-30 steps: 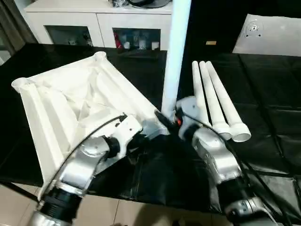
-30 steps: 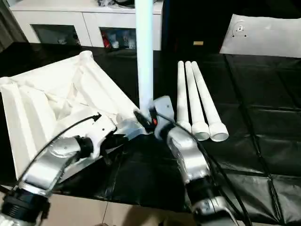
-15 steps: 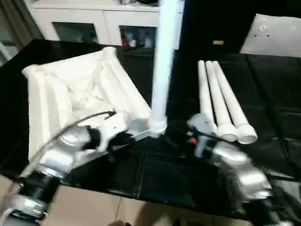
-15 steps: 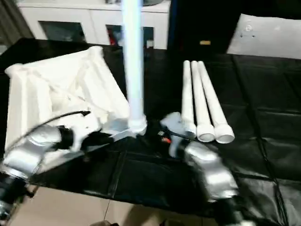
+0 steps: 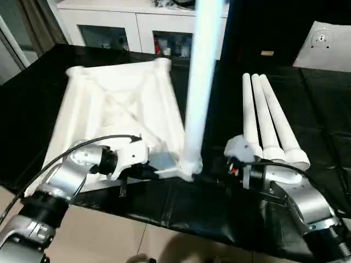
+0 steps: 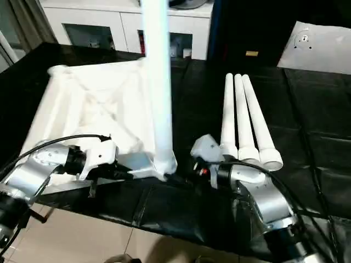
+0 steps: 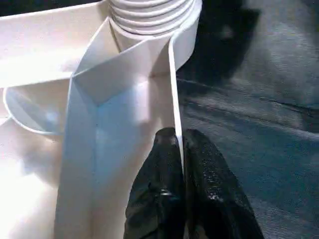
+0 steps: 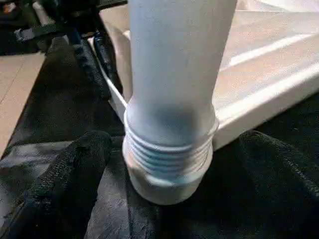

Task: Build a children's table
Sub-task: Rotate leg to tighten

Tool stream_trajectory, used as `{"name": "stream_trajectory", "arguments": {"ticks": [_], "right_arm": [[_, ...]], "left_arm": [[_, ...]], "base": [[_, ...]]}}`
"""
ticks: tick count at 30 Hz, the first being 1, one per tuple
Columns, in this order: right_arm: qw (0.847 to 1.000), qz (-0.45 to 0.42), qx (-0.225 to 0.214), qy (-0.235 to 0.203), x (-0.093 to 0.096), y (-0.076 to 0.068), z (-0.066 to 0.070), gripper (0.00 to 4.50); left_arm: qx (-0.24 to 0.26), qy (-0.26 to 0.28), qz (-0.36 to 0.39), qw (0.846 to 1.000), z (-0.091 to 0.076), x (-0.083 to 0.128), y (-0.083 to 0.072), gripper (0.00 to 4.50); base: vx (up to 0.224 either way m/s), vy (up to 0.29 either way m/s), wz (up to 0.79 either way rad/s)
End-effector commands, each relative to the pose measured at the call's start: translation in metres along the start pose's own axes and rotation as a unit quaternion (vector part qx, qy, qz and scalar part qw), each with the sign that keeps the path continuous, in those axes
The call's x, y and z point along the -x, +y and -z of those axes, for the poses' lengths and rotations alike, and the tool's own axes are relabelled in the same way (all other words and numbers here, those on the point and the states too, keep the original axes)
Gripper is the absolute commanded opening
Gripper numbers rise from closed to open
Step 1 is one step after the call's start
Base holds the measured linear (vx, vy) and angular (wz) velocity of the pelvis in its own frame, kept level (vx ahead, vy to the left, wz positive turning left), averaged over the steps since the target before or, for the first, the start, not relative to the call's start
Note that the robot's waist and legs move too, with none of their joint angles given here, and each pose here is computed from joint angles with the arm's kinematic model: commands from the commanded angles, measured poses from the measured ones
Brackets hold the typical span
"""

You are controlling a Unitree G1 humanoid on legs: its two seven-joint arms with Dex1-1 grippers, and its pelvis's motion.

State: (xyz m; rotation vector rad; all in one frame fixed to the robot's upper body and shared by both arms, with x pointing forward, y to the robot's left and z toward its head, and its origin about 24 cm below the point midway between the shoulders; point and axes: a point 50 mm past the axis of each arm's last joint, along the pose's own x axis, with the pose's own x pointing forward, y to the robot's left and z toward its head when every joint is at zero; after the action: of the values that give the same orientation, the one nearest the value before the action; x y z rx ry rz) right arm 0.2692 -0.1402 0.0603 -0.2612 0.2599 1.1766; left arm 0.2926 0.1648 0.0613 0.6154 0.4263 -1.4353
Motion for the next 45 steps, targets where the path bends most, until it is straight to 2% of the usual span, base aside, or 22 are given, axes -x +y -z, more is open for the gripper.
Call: {"name": "stream_trajectory", "arguments": {"ticks": [1,6,11,13,14,23,32,37,39,42,45], "right_arm": [[1.000,-0.022,0.011,0.009,-0.001,0.001,-0.002,4.45],[0.999,-0.031,0.007,0.012,-0.002,-0.002,-0.003,4.29],[0.999,-0.041,-0.014,0.012,-0.004,-0.003,-0.002,3.71],[0.998,-0.048,-0.025,0.013,-0.005,-0.003,-0.001,3.71],[0.998,-0.050,-0.027,0.014,-0.005,-0.003,0.000,3.48],[0.997,-0.060,-0.049,0.010,-0.007,-0.002,0.002,2.85],[0.995,-0.067,-0.074,0.003,-0.010,0.010,0.008,2.77],[0.992,0.044,-0.112,-0.036,-0.030,0.020,0.013,2.77],[0.978,0.127,-0.156,-0.050,-0.047,0.022,0.016,2.77],[0.966,0.170,-0.185,-0.056,-0.062,0.023,0.016,2.76],[0.945,0.222,-0.231,-0.064,-0.078,0.021,0.014,2.76]], "left_arm": [[-0.042,-0.002,0.030,0.999,-0.011,-0.003,0.001,0.00],[-0.051,-0.007,0.046,0.998,-0.014,-0.006,0.001,0.00],[-0.057,-0.010,0.057,0.997,-0.016,-0.009,0.000,0.00],[-0.059,-0.010,0.059,0.996,-0.015,-0.009,0.000,0.00],[-0.060,-0.009,0.059,0.996,-0.015,-0.010,0.000,0.00],[-0.058,-0.008,0.060,0.997,-0.013,-0.009,0.002,0.00],[-0.036,-0.017,0.033,0.999,-0.011,-0.011,0.004,0.00],[0.011,-0.033,-0.074,0.997,-0.014,-0.021,0.014,0.00],[0.049,-0.061,-0.122,0.989,-0.022,-0.032,0.014,0.00],[0.069,-0.065,-0.149,0.984,-0.028,-0.043,0.013,0.00],[0.102,-0.081,-0.199,0.971,-0.040,-0.058,0.014,0.00]], "base": [[0.000,0.000,0.00],[0.000,0.000,0.00],[0.000,0.000,0.00],[0.000,0.000,0.00],[0.000,0.000,0.00],[0.000,0.000,0.00],[0.000,0.000,0.00],[0.000,0.000,0.00],[0.000,0.000,0.00],[0.000,0.000,0.00],[0.000,0.000,0.00]]}}
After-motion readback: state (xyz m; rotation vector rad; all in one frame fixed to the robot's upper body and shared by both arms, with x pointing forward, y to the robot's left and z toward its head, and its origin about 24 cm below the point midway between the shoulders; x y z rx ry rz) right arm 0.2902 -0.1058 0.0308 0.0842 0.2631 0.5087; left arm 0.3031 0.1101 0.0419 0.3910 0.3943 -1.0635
